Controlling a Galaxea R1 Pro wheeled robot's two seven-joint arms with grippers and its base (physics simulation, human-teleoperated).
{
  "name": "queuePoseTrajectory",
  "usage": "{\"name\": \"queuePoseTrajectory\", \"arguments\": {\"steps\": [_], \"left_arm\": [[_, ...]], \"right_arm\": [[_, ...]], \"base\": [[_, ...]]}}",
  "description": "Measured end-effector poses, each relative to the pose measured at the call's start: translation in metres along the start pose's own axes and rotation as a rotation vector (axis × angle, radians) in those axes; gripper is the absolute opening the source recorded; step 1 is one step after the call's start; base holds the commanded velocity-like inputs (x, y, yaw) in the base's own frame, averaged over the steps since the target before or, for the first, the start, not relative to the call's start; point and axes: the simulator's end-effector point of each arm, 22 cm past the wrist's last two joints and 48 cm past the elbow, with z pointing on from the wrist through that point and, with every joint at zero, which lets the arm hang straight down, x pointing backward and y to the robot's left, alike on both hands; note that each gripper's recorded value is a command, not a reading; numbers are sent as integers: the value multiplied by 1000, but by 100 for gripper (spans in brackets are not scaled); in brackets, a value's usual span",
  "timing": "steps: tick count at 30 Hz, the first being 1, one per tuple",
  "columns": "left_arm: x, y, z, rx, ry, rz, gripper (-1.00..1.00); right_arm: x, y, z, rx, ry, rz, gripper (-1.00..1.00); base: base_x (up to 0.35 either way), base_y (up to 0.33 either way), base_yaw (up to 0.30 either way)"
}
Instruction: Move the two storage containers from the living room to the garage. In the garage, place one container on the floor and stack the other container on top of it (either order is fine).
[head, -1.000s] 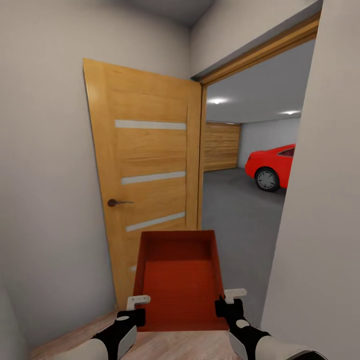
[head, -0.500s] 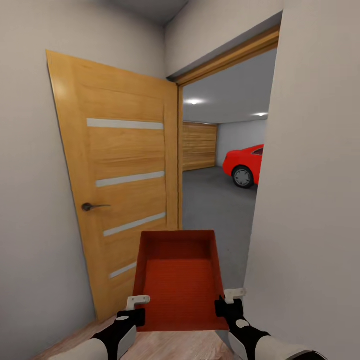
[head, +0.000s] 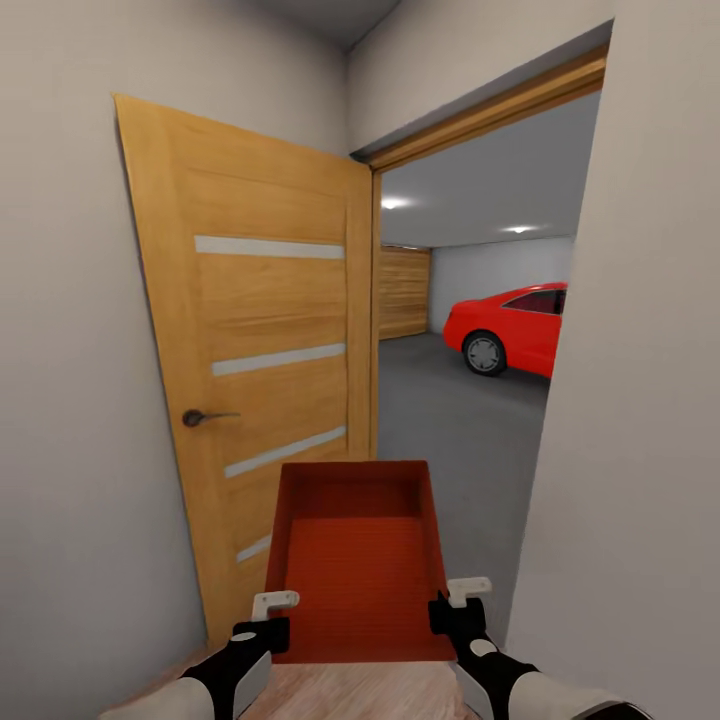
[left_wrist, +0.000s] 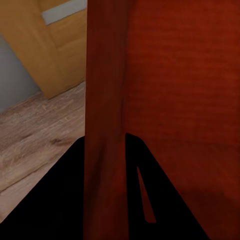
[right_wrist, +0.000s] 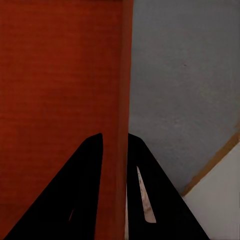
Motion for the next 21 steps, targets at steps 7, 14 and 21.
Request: {"name": "queuePoseTrajectory", "arguments": {"steps": [7, 14, 21], "left_arm": [[0, 0, 0, 0, -1, 0, -100], [0, -1, -1, -1, -1, 1, -100], [0, -2, -1, -2, -1, 0, -100]], "right_arm": [[0, 0, 0, 0, -1, -1, -100], [0, -1, 0, 1, -2, 3, -100], [0, -2, 0, -1, -1, 1, -100]], "base": [[207, 257, 0], [311, 113, -63], [320, 89, -271]]}}
